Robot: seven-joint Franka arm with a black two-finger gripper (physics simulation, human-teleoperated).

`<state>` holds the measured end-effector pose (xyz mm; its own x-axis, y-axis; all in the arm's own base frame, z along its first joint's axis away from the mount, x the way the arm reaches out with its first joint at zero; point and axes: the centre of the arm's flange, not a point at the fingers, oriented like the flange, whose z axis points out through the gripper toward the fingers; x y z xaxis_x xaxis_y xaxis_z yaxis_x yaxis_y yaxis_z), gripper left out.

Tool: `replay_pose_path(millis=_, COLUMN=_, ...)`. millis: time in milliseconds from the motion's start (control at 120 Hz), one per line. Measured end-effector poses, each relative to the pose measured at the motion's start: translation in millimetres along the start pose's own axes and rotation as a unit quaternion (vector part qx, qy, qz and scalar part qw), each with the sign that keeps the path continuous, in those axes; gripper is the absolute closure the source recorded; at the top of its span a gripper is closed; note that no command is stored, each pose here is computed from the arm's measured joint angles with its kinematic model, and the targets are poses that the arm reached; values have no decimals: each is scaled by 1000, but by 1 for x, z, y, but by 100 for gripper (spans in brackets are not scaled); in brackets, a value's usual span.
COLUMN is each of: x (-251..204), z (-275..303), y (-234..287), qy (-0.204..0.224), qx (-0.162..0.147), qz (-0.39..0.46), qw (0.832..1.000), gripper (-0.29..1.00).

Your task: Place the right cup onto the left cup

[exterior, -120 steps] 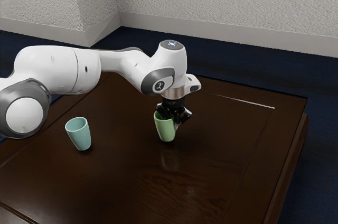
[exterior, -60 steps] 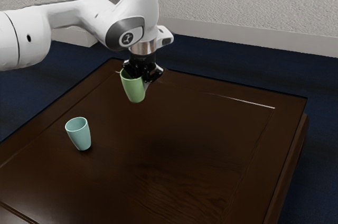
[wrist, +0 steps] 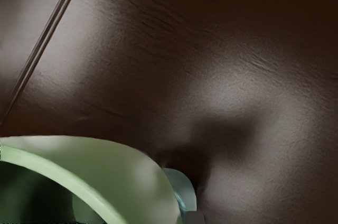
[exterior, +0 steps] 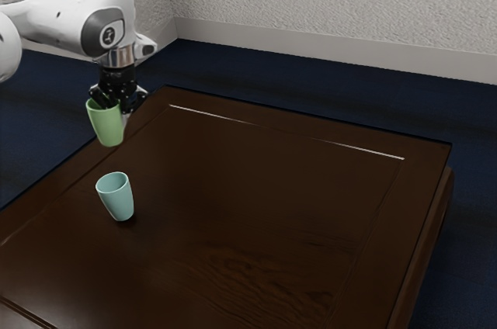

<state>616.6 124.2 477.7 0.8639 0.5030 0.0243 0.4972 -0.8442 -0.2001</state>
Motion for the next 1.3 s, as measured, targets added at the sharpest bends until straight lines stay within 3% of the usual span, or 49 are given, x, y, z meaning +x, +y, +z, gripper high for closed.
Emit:
replay_pose_path(millis=208, x=-21, z=21, y=-25, qy=-21, qx=-14, qz=19, qw=999, gripper=78)
replay_pose_path(millis=583, x=-36, z=45, y=-2, qy=-21, qx=-20, qz=65, qw=997, gripper=78)
replay_pose_path(millis=1300, x=-63, z=94, y=5, qy=-16, qx=-30, qz=69, qw=997, gripper=78)
